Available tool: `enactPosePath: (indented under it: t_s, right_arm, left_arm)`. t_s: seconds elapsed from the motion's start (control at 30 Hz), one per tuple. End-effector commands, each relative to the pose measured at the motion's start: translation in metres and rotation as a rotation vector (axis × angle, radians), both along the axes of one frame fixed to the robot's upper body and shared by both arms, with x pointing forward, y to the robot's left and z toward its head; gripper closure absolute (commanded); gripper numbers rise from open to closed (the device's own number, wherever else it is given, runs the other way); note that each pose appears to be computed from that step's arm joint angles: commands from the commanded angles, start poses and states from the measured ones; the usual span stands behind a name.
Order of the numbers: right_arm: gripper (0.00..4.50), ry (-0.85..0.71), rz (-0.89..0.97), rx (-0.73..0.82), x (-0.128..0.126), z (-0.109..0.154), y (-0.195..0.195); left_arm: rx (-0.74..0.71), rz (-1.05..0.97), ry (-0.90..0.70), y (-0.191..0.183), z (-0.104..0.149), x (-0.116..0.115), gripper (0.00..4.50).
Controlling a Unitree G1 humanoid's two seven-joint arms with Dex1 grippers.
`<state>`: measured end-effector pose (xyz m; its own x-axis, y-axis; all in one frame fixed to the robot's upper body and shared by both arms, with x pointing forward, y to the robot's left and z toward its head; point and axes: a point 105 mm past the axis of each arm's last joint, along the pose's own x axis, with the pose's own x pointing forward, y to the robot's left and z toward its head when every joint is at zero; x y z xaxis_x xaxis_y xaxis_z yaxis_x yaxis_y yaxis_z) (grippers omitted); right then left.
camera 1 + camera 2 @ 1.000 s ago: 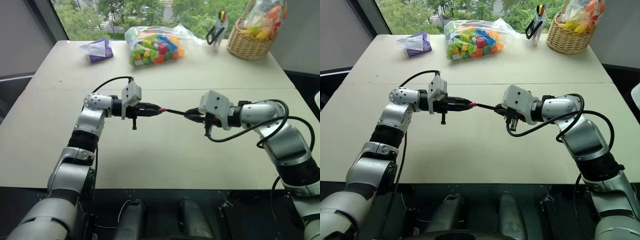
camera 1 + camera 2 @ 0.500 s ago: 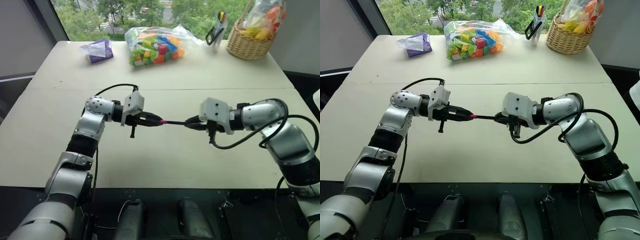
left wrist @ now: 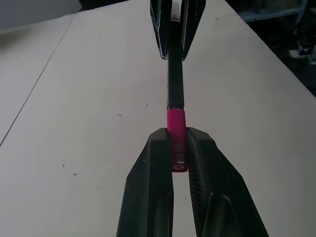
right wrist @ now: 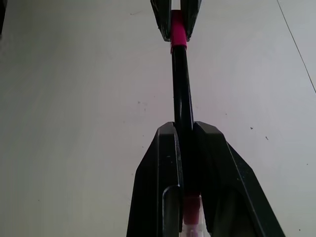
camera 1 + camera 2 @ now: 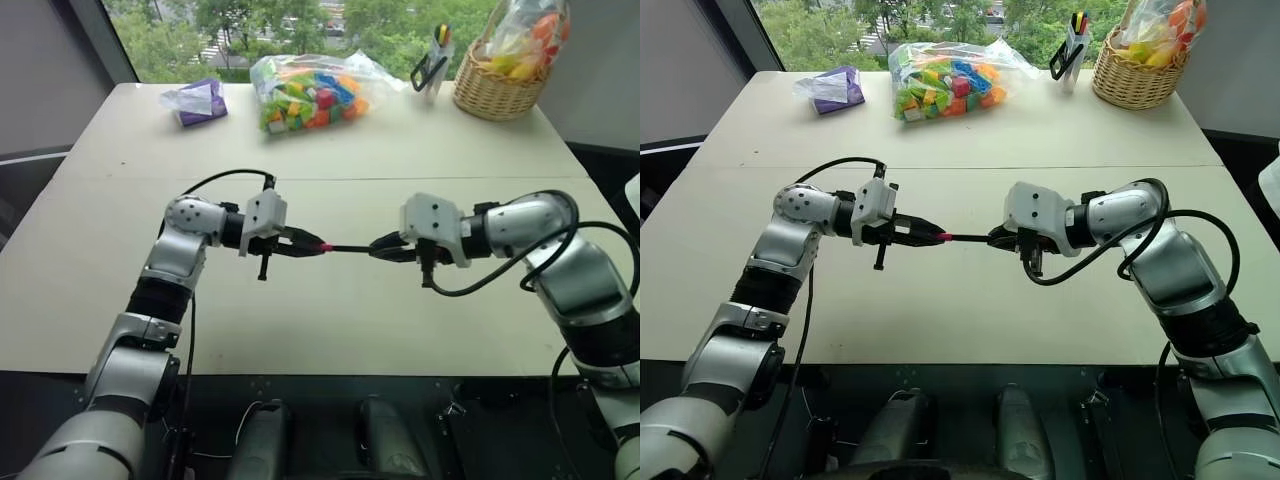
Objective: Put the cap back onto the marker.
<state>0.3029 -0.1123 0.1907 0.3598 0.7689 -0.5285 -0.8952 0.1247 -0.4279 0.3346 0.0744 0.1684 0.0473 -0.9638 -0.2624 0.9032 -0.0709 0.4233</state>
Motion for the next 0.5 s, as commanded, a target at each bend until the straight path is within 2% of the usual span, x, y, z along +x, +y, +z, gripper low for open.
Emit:
enactPosePath:
  t_s: [0.03, 0.37, 0.5]
  right_arm:
    - [4.44, -0.011, 0.132, 0.055, -0.016, 0.012, 0.025]
    - [4.44, -0.011, 0.162, 0.07, -0.022, 0.016, 0.035]
    - [4.44, -0.001, 0.183, 0.072, -0.024, 0.015, 0.04]
  left_arm:
    - [-0.056, -0.075, -0.115, -0.02, 0.018, -0.01, 4.5]
    - [-0.081, -0.094, -0.124, -0.027, 0.023, -0.014, 4.5]
    - [-0.047, -0.13, -0.181, -0.03, 0.022, -0.016, 4.5]
